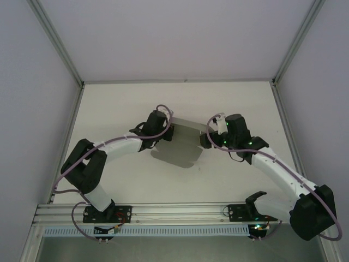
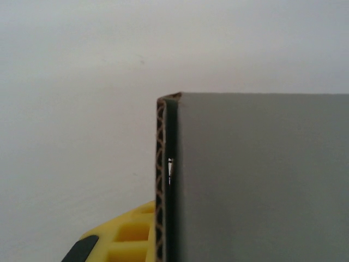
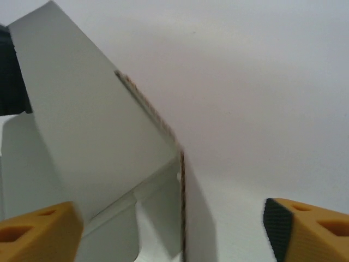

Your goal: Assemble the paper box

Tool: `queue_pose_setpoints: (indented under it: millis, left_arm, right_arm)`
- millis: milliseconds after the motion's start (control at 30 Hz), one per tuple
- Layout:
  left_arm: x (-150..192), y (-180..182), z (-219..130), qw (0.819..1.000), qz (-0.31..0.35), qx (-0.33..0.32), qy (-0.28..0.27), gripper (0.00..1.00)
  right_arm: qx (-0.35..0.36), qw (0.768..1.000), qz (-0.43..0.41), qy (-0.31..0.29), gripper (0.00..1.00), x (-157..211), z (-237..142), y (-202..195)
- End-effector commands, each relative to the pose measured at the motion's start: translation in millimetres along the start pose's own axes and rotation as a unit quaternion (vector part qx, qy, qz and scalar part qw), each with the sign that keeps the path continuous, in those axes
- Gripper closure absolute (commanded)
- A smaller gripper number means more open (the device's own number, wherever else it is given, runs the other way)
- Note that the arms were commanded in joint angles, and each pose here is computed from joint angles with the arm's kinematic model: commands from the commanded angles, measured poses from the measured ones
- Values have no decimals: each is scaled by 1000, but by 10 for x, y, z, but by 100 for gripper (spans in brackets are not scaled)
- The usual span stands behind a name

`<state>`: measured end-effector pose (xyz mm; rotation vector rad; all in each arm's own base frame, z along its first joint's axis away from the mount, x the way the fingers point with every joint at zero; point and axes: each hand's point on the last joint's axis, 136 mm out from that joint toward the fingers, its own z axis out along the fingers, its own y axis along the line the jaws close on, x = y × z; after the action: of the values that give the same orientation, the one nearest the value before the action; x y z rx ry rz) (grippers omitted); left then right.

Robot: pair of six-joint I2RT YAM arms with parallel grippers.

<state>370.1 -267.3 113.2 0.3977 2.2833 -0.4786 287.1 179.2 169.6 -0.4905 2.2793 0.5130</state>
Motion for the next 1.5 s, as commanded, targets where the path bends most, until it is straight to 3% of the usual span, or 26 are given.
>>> queue_pose_setpoints:
  millis: [0,167,300,367,500,633,733,900,967,1133,1200,1267,1300,1400,1467]
  left_arm:
    - [11,-219,-183,998,8,67,16,100]
    - [-58,-66,-260,1000,0,22,4,100]
    - [-113,-27,-284,1000,-8,13,-5,100]
    - [-133,-24,-276,1000,-9,10,-3,100]
    - [-203,107,-252,999,-23,-30,-15,100]
    - [-255,472,-286,988,-50,-140,-36,100]
    - [-246,713,-318,974,-61,-215,-38,100]
    - [-135,1103,-404,934,-68,-350,-15,100]
    - [-100,1140,-391,930,-73,-360,-13,100]
    - [-148,855,-284,963,-58,-263,-19,100]
    - [-178,638,-271,979,-38,-197,-29,100]
    - [-203,412,-305,990,-28,-130,-38,100]
    - [-211,351,-337,992,-28,-114,-44,100]
    - [-226,263,-429,994,-33,-89,-56,100]
    - [-218,267,-475,994,-35,-89,-59,100]
  right_arm:
    - [-21,999,-41,-8,30,-134,-43,99]
    - [-39,997,-61,-7,64,-101,-82,165]
    - [-43,996,-72,-19,85,-74,-118,181]
    - [-47,996,-74,-22,90,-73,-128,195]
    - [-40,996,-81,-21,93,-76,-122,169]
    - [-25,996,-77,-28,100,-124,-119,122]
    - [-28,996,-81,-33,100,-141,-107,133]
    - [-25,996,-77,-32,100,-162,-76,123]
    - [-25,996,-76,-29,100,-163,-57,119]
    - [-14,996,-76,-35,100,-225,-42,87]
    - [3,996,-73,-45,91,-272,-41,28]
    - [25,996,-68,-55,71,-322,-50,-42]
    - [35,996,-63,-62,63,-352,-70,-77]
    - [40,994,-60,-78,27,-384,-148,-79]
    - [34,994,-55,-93,14,-411,-217,-49]
